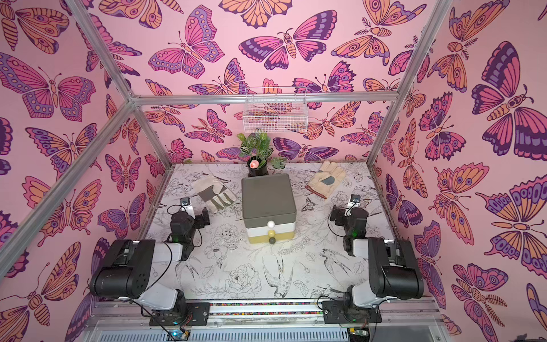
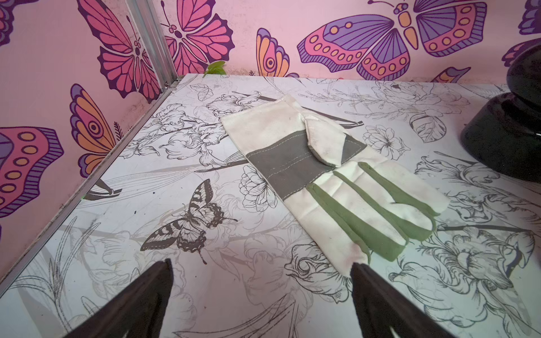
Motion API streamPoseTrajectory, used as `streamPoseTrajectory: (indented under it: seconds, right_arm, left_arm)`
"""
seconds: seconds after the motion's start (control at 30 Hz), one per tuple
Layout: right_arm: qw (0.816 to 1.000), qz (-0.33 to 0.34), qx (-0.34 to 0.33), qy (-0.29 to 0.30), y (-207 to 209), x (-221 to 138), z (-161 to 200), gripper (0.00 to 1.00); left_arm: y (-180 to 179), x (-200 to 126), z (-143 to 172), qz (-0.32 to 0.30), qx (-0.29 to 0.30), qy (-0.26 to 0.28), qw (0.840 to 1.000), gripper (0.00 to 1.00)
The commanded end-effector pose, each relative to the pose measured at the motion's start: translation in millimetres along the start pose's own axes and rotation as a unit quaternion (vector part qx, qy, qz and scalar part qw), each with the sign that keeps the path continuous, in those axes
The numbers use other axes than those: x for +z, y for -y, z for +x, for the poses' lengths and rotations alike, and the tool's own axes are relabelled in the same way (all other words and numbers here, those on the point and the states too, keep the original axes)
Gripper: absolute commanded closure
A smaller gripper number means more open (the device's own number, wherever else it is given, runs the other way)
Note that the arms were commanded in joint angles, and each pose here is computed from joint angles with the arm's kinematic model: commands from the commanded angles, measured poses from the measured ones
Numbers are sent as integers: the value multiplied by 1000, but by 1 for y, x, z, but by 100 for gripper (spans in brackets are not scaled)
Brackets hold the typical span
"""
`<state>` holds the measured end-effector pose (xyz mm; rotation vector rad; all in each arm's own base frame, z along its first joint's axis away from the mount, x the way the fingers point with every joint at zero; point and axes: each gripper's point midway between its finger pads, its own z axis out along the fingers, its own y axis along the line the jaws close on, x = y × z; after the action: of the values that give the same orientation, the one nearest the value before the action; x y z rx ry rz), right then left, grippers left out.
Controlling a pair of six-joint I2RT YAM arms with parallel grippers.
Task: Take the keys out of the drawer
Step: Open the drawer in the storage box.
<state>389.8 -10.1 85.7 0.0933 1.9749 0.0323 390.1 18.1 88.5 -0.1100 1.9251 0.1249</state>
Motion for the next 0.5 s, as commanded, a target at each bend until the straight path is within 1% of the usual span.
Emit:
streamPoseTrajectory:
  seconds: [0.0, 0.47]
  right_arm:
    - [1000, -5, -8, 13, -2, 2, -10, 1]
    - [1000, -5, -7, 11, -2, 2, -9, 1]
  left_arm:
    - [-1, 1, -2, -9, 5, 7, 1000, 0]
    - [-2, 1, -3, -9, 5, 9, 1000, 0]
